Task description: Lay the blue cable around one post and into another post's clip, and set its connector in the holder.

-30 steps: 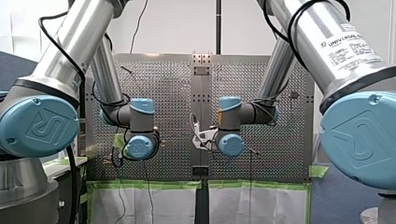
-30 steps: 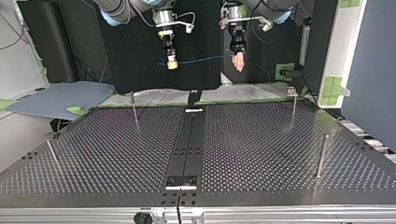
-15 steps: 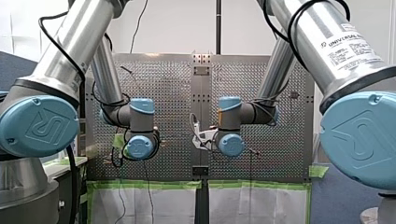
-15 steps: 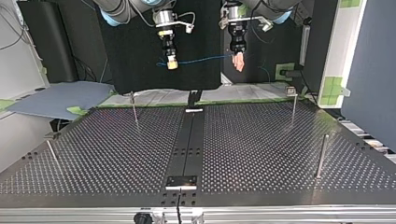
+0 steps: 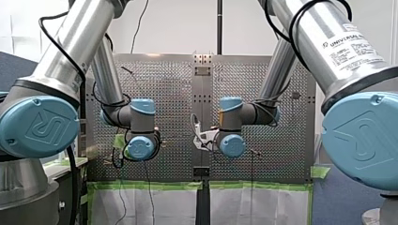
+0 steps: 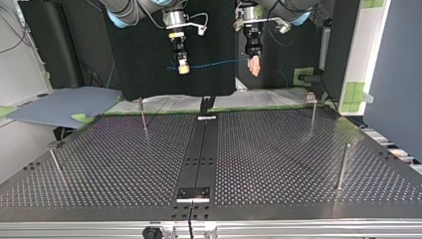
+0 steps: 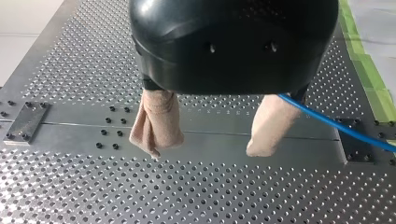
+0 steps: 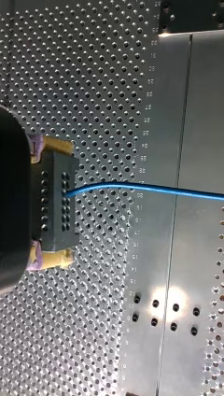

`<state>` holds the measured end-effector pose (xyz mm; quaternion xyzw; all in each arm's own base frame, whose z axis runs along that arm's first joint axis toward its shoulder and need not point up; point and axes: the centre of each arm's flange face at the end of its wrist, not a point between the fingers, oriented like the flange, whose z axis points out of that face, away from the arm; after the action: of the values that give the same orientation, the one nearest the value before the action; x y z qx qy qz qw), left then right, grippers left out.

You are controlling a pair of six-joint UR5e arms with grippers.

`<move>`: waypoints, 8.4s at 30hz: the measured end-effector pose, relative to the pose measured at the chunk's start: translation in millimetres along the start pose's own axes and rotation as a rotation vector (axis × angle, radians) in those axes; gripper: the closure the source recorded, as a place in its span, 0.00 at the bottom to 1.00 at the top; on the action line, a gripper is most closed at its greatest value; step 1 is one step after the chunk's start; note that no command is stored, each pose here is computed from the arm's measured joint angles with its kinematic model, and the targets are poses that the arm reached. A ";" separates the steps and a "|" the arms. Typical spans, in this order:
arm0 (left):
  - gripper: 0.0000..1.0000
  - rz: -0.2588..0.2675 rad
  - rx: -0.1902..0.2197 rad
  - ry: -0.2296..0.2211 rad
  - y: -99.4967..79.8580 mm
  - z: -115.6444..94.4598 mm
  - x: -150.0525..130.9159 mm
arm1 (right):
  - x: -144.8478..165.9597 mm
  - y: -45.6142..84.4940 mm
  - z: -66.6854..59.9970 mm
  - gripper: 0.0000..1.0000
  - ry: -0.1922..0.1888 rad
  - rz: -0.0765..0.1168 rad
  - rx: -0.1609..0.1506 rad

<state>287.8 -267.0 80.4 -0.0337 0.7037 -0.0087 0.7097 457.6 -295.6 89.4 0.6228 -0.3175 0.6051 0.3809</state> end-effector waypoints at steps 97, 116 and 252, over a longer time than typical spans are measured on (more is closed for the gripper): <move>0.00 0.017 0.031 0.027 -6.9 -10.9 12.4 | 2.7 -37.2 7.3 0.96 -0.068 -0.013 0.055; 0.00 -0.088 -0.031 0.015 -9.9 -21.1 -20.0 | 46.1 -20.7 24.9 0.96 -0.054 0.069 0.021; 0.00 -0.361 -0.159 -0.205 214.1 174.4 -410.8 | 411.7 -180.9 137.0 0.96 0.143 -0.049 0.302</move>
<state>450.6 -22.7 478.9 -0.2155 0.6089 -0.0767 0.7596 709.9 -294.4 486.1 0.6359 -0.1799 0.6793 0.3192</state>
